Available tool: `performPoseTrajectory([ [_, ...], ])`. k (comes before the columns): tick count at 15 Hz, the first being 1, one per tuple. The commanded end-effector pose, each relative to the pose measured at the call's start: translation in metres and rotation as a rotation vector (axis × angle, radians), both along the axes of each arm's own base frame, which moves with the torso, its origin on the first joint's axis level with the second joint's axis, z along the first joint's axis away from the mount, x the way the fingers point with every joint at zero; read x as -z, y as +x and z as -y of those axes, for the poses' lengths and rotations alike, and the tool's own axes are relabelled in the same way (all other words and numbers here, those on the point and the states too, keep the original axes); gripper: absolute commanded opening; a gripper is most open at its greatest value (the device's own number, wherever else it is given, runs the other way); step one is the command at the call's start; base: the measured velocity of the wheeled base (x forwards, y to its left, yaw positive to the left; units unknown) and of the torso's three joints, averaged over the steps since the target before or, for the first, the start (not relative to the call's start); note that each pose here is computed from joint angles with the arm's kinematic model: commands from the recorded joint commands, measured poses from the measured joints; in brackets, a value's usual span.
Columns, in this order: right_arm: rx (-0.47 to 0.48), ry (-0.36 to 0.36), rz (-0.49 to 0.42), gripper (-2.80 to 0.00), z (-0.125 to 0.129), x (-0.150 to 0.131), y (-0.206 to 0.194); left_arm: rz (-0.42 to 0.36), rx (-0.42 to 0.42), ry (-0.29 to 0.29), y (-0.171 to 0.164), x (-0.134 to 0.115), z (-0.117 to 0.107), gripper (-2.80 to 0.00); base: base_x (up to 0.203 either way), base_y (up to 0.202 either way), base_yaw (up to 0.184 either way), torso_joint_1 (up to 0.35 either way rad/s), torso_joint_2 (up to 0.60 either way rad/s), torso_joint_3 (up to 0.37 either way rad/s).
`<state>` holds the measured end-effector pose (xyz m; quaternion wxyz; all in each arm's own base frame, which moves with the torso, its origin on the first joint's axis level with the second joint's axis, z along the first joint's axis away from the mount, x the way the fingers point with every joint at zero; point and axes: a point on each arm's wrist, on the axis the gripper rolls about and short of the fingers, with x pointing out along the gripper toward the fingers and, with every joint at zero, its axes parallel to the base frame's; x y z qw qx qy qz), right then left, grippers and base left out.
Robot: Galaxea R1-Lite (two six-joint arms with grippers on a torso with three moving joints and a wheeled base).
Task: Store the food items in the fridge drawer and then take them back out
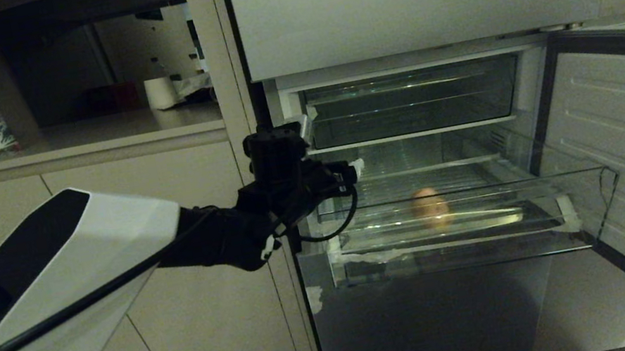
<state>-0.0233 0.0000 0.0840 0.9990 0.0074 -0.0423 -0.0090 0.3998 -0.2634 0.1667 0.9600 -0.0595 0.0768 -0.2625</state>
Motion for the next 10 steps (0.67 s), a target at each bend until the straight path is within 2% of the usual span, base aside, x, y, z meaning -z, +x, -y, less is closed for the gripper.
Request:
performPoseTrajectory([
  [1, 0.0, 0.0, -0.031, -2.8, 0.0, 0.008, 0.003, 0.022, -0.022, -0.013, -0.005, -0.011, -0.002, 0.0, 0.0, 0.0, 0.0, 0.0, 0.0, 0.0],
  [2, -0.003, -0.009, -0.029, -2.8, 0.0, 0.008, 0.003, 0.036, -0.035, -0.021, -0.011, -0.022, -0.006, 0.0, 0.0, 0.0, 0.0, 0.0, 0.0, 0.0],
  [3, -0.007, -0.024, -0.03, -2.8, 0.0, 0.008, 0.003, 0.043, -0.044, -0.025, -0.019, -0.031, -0.011, -1.04, 0.0, 0.0, 0.0, 0.0, 0.0, 0.0],
  [4, -0.007, -0.043, -0.028, -2.8, 0.0, 0.008, 0.002, 0.057, -0.047, -0.034, -0.031, -0.045, -0.018, -2.8, 0.0, 0.0, 0.0, 0.0, 0.0, 0.0],
  [7, -0.017, -0.065, -0.03, -2.8, 0.0, 0.008, 0.002, 0.118, -0.051, -0.076, -0.082, -0.095, -0.05, -2.8, 0.0, 0.0, 0.0, 0.0, 0.0, 0.0],
  [10, -0.044, -0.105, -0.015, -2.8, -0.001, 0.002, 0.001, 0.175, -0.084, -0.101, -0.147, -0.128, -0.092, -2.8, 0.0, 0.0, 0.0, 0.0, 0.0, 0.0],
])
